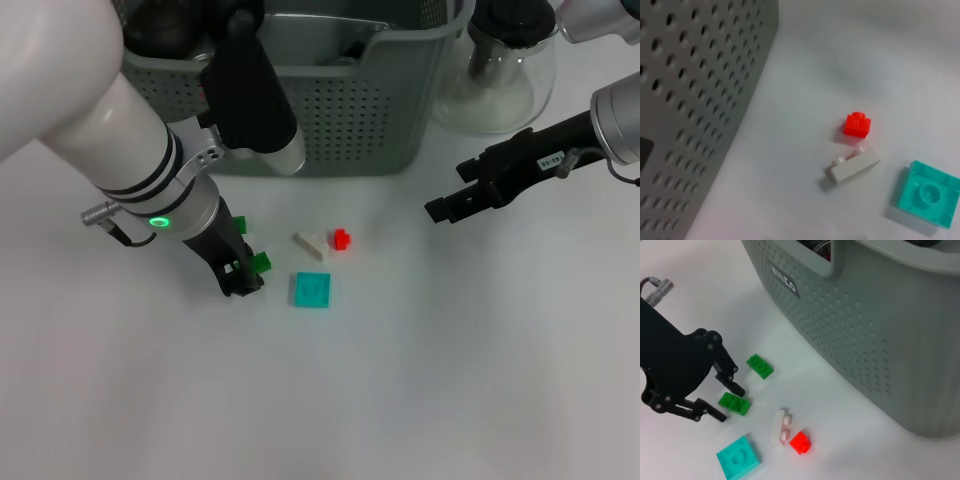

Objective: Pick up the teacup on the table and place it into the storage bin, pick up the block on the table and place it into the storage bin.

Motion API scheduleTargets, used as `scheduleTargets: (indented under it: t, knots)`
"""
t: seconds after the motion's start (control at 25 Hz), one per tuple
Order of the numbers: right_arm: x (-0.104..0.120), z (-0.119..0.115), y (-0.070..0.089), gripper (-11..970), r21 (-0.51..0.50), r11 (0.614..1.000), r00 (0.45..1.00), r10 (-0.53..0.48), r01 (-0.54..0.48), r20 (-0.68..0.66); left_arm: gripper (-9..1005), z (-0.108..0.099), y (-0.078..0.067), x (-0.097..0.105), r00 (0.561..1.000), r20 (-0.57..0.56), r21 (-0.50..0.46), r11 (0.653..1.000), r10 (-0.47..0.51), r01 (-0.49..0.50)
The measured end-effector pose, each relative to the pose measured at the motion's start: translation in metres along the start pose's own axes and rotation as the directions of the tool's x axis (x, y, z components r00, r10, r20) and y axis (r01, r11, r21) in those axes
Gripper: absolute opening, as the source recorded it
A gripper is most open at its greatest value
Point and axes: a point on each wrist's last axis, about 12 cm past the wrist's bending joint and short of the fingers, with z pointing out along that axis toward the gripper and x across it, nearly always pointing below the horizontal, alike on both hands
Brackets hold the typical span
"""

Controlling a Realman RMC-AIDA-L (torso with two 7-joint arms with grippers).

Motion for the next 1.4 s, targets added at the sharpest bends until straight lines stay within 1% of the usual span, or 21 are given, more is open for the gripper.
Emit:
scheduleTargets:
  t: [0.36,0.52,0.68,0.8,0.88,0.96,1.0,1.04,1.12,1.16,1.24,1.32,1.36,1.4]
  knots:
    - [0.001,0.000,0.000,883,0.000,1.000,1.000,0.001,-0.001,-0.001,316,0.003,-0.001,-0.002,0.999,-0.040,-0.040,0.999,-0.013,0.011]
    - [0.002,0.000,0.000,883,0.000,1.000,1.000,0.001,-0.001,0.000,254,-0.003,-0.002,-0.004,0.999,-0.026,-0.046,0.999,-0.021,0.020]
    - [0.002,-0.001,0.000,883,-0.001,1.000,1.000,0.000,0.000,0.000,212,-0.016,-0.007,-0.004,1.000,-0.001,-0.035,0.999,-0.023,0.022]
    - [0.002,-0.001,0.000,883,-0.002,1.000,1.000,-0.003,0.003,-0.001,195,-0.029,-0.010,-0.002,0.998,0.036,0.005,0.999,-0.053,0.053]
    - [0.002,0.000,0.000,883,-0.003,1.000,1.000,-0.006,0.006,-0.003,184,-0.043,-0.010,0.001,0.991,0.098,0.058,0.994,-0.094,0.089]
    - [0.002,0.000,0.001,883,-0.003,1.000,1.000,-0.006,0.006,-0.004,184,-0.066,-0.011,0.007,0.968,0.210,0.153,0.983,-0.136,0.105]
    - [0.002,0.000,0.001,883,-0.004,1.000,1.000,-0.005,0.005,-0.004,184,-0.080,-0.012,0.011,0.946,0.284,0.211,0.972,-0.159,0.100]
    - [0.003,-0.001,0.001,883,-0.004,1.000,1.000,-0.004,0.004,-0.004,184,-0.095,-0.011,0.017,0.915,0.359,0.253,0.963,-0.182,0.092]
    - [0.004,0.000,0.000,883,-0.005,1.000,1.000,-0.002,0.001,-0.006,184,-0.118,-0.006,0.025,0.851,0.477,0.282,0.956,-0.218,0.087]
    - [0.005,0.000,0.001,884,-0.006,1.000,1.000,-0.001,0.001,-0.007,184,-0.131,0.000,0.029,0.814,0.532,0.274,0.957,-0.233,0.096]
    - [0.005,0.000,0.001,884,-0.007,1.000,1.000,-0.002,0.002,-0.008,184,-0.150,0.013,0.034,0.760,0.598,0.235,0.962,-0.254,0.137]
    - [0.005,0.000,0.001,884,-0.011,1.000,1.000,-0.003,0.003,-0.010,183,-0.165,0.031,0.035,0.729,0.626,0.177,0.961,-0.277,0.213]
    - [0.005,0.000,0.002,884,-0.013,1.000,1.000,-0.003,0.003,-0.011,183,-0.169,0.037,0.034,0.720,0.633,0.157,0.958,-0.285,0.241]
    - [0.005,0.000,0.002,884,-0.013,1.000,1.000,-0.003,0.003,-0.013,183,-0.172,0.048,0.031,0.710,0.635,0.122,0.947,-0.305,0.297]
